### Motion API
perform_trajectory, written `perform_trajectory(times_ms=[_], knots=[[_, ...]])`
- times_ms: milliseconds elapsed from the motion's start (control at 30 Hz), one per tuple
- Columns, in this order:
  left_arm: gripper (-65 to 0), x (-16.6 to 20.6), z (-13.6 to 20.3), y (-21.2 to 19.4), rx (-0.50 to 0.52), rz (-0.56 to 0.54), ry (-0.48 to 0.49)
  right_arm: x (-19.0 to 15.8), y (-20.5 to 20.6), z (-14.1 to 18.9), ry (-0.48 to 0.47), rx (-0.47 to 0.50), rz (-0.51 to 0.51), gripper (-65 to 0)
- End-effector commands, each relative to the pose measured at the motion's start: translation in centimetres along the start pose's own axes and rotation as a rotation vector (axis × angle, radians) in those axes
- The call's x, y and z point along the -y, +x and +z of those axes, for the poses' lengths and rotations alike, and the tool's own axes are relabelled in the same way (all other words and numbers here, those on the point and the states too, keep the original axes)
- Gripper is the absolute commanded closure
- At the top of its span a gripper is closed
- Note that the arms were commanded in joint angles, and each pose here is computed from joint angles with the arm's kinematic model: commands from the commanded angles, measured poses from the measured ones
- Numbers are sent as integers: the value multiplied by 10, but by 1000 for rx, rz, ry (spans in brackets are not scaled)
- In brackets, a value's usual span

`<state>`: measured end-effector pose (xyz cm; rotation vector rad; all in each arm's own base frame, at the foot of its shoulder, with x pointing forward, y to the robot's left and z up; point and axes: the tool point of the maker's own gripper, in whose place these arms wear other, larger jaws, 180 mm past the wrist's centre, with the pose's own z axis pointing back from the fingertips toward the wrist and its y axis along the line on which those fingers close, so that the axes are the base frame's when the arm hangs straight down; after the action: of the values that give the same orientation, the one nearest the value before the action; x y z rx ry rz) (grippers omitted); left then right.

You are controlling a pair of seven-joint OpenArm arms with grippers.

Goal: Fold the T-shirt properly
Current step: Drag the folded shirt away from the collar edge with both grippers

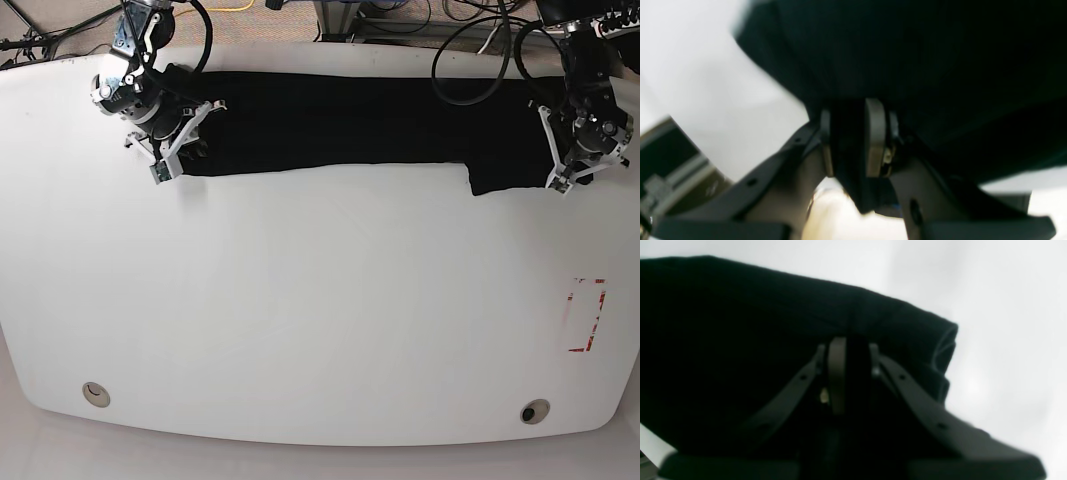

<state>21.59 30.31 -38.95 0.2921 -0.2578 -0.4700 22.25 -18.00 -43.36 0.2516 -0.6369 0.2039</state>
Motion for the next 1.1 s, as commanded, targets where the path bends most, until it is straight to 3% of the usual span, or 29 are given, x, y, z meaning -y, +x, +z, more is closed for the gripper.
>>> perform_trajectory(times_ms=[0,400,700,1067], knots=[[-107,-4,3,13,32,-11,10,29,-43,2,-93,-233,29,-95],[-108,11,-33,49,26,32,-118,76,0,12,-179,-188,107,-95],[-108,16,-46,86,125,77,-179,82,10,13,-194,-176,120,-95],[-135,-11,-30,119,180,87,-136,78,12,12,-185,-164,114,-95]])
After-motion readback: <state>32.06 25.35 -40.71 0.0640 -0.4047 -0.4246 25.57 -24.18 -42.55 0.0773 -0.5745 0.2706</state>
